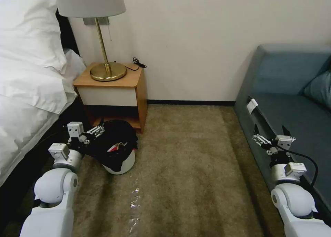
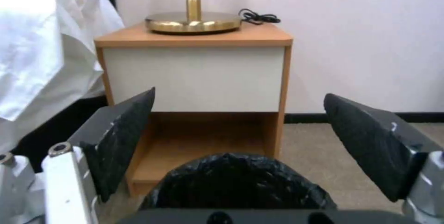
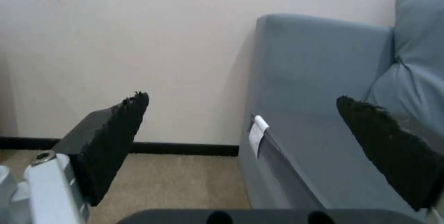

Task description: Pick up the trash bin, then pick up the garbage on the floor and place it into the trash bin.

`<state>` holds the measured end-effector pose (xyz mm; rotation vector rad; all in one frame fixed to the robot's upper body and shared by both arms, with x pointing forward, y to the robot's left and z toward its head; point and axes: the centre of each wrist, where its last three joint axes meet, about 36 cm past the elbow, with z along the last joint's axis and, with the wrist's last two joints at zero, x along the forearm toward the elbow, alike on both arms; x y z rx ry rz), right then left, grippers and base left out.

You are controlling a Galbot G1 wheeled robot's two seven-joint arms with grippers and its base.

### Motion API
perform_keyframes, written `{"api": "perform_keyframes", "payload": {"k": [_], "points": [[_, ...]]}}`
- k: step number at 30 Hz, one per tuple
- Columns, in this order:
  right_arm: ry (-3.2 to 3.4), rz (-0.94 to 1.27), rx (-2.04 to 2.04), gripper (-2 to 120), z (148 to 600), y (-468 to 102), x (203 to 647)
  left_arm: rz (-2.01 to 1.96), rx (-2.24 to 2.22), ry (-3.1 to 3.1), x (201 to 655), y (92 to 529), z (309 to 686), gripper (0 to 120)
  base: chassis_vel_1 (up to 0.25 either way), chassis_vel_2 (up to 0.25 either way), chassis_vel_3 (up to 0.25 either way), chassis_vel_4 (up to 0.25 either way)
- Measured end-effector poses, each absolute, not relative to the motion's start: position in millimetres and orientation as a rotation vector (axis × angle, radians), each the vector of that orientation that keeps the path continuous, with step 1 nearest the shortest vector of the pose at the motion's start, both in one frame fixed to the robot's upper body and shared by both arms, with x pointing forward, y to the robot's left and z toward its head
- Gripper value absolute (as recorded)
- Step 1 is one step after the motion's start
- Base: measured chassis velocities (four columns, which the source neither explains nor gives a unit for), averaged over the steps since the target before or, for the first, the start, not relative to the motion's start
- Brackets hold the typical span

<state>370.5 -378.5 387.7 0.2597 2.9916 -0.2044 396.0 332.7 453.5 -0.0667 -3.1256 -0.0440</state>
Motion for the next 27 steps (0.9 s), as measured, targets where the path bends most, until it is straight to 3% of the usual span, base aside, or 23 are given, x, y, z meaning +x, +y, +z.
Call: {"api": "perform_keyframes", "payload": {"k": [27], "points": [[2.995,-0.250,0.276,100,381,-376,359,-0.045,-0.180,-3.155,394,333,450,98,0.000,0.000,0.000,0.000]]}}
